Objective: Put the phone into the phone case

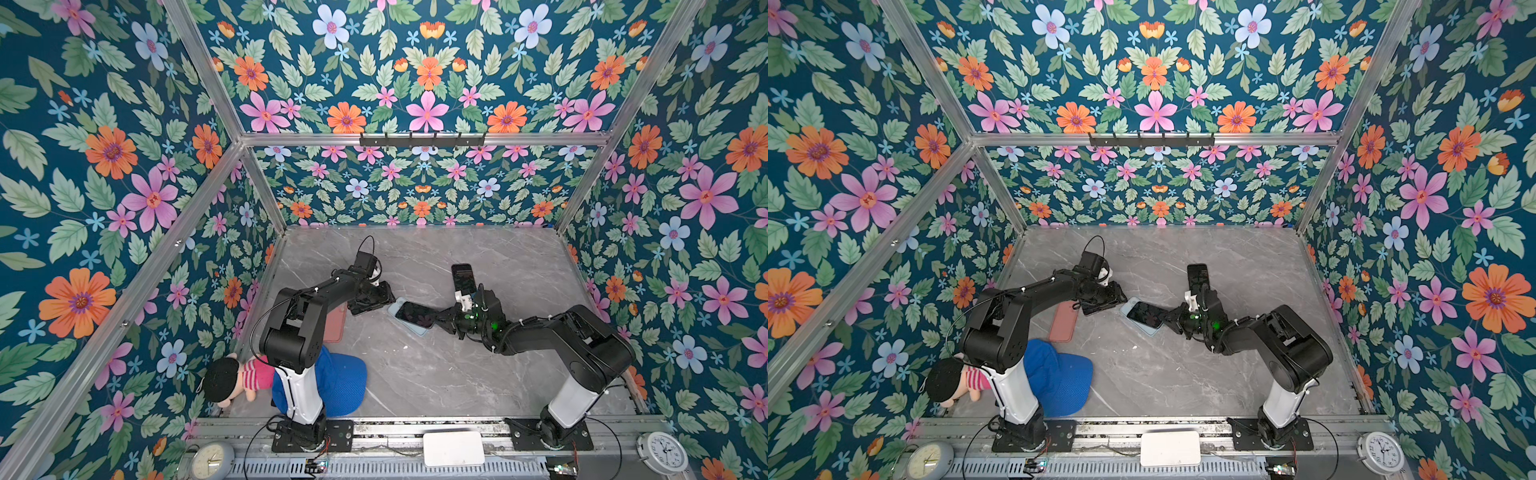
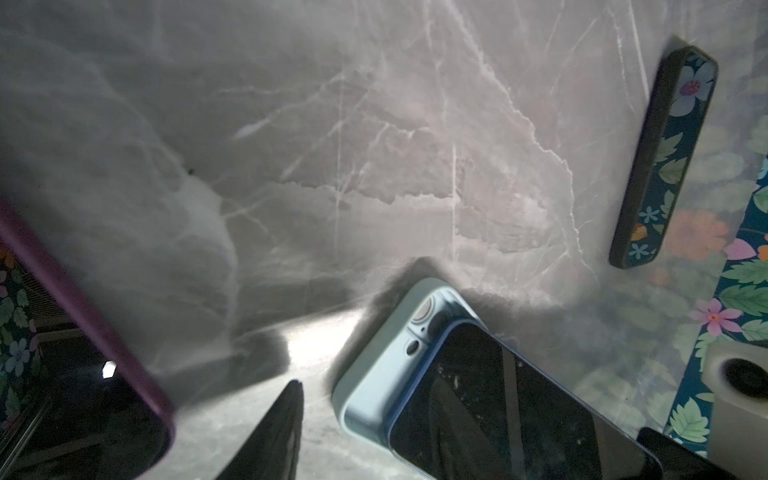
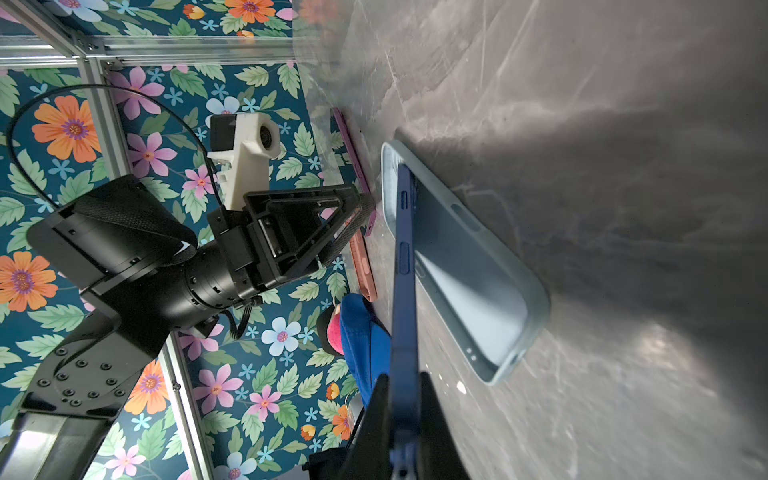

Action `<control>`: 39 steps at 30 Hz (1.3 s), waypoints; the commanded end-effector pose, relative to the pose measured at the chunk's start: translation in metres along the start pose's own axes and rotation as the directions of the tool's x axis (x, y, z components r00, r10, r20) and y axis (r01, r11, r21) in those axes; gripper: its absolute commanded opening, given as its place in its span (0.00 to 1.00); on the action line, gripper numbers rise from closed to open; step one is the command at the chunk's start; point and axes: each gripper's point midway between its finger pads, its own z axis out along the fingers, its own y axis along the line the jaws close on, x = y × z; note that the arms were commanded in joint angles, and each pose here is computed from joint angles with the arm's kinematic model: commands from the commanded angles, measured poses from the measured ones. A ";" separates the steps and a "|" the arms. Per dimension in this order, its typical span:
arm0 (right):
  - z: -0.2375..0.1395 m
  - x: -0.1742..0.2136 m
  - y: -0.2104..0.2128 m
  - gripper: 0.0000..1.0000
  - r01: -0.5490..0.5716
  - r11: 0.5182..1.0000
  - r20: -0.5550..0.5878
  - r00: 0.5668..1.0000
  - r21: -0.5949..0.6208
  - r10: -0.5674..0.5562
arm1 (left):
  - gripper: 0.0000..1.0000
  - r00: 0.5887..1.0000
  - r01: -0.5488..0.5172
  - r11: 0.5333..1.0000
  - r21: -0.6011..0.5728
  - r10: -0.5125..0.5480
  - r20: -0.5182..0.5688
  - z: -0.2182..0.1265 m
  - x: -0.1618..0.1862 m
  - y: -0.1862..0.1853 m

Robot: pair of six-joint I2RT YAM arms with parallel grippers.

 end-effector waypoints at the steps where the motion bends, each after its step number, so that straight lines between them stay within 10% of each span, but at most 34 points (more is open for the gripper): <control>1: 0.001 0.001 0.013 0.00 0.014 0.999 -0.005 1.000 -0.052 -0.015 | 0.52 1.000 -0.001 1.000 0.025 0.001 -0.002 0.002 0.000 -0.004; 39: 0.020 0.003 -0.016 0.06 -0.031 1.000 -0.026 0.999 -0.005 0.030 | 0.51 0.999 0.028 0.990 0.138 -0.025 -0.027 0.013 0.014 -0.013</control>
